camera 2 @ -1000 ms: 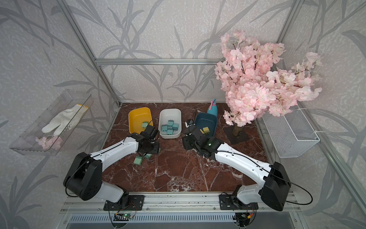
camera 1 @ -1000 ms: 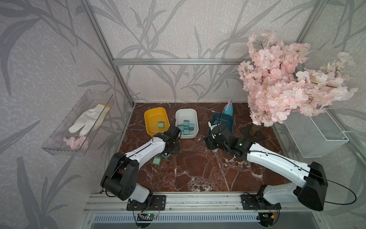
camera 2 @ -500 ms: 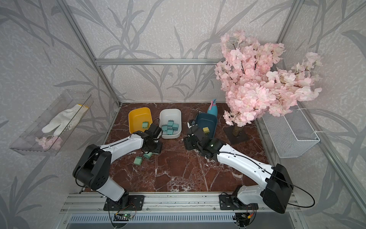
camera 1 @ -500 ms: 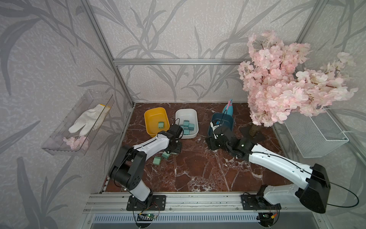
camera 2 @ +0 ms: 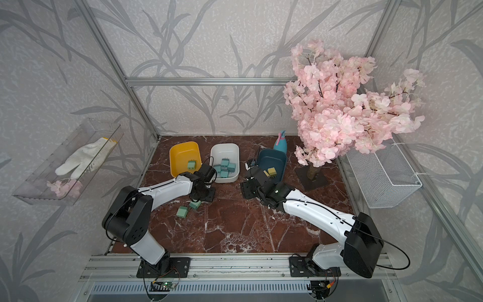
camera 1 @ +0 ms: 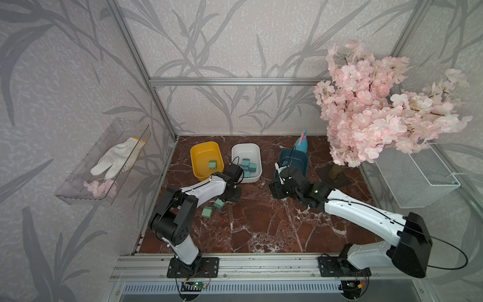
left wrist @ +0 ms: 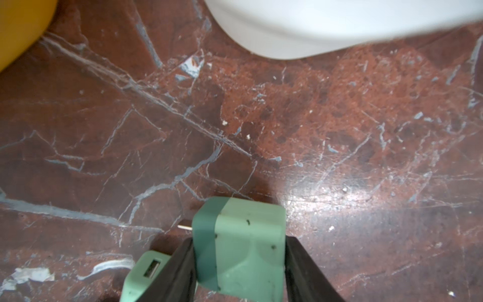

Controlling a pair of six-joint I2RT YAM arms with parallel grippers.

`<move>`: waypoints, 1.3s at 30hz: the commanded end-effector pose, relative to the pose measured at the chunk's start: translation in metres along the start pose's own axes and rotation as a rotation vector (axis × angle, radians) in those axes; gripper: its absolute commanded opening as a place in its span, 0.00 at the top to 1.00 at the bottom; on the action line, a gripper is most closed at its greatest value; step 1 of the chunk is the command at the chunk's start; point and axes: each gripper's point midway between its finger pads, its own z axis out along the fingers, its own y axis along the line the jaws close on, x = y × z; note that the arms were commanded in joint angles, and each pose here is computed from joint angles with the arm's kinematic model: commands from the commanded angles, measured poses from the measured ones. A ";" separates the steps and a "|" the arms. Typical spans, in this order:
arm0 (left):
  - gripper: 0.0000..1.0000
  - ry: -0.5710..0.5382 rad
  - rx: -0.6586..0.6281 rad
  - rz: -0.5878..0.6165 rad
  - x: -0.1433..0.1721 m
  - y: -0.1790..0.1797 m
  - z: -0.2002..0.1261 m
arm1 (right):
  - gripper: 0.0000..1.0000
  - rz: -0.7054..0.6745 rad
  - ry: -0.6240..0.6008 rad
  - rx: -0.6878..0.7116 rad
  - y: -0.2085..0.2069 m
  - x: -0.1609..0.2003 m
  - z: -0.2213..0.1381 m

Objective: Place the plugs by color into the storage box
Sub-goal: Pick up the plug from the center of the board, then place the plug in the storage box.

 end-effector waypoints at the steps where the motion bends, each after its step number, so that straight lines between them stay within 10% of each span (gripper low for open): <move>1: 0.49 0.002 -0.015 0.030 0.000 -0.002 -0.003 | 0.31 0.019 -0.031 -0.015 0.005 -0.012 -0.001; 24: 0.52 -0.183 -0.073 0.048 -0.012 0.012 -0.065 | 0.31 0.070 -0.009 -0.059 0.007 0.000 -0.004; 39: 0.50 -0.313 -0.206 -0.070 -0.091 0.080 -0.119 | 0.31 0.062 0.021 -0.113 0.023 -0.001 0.008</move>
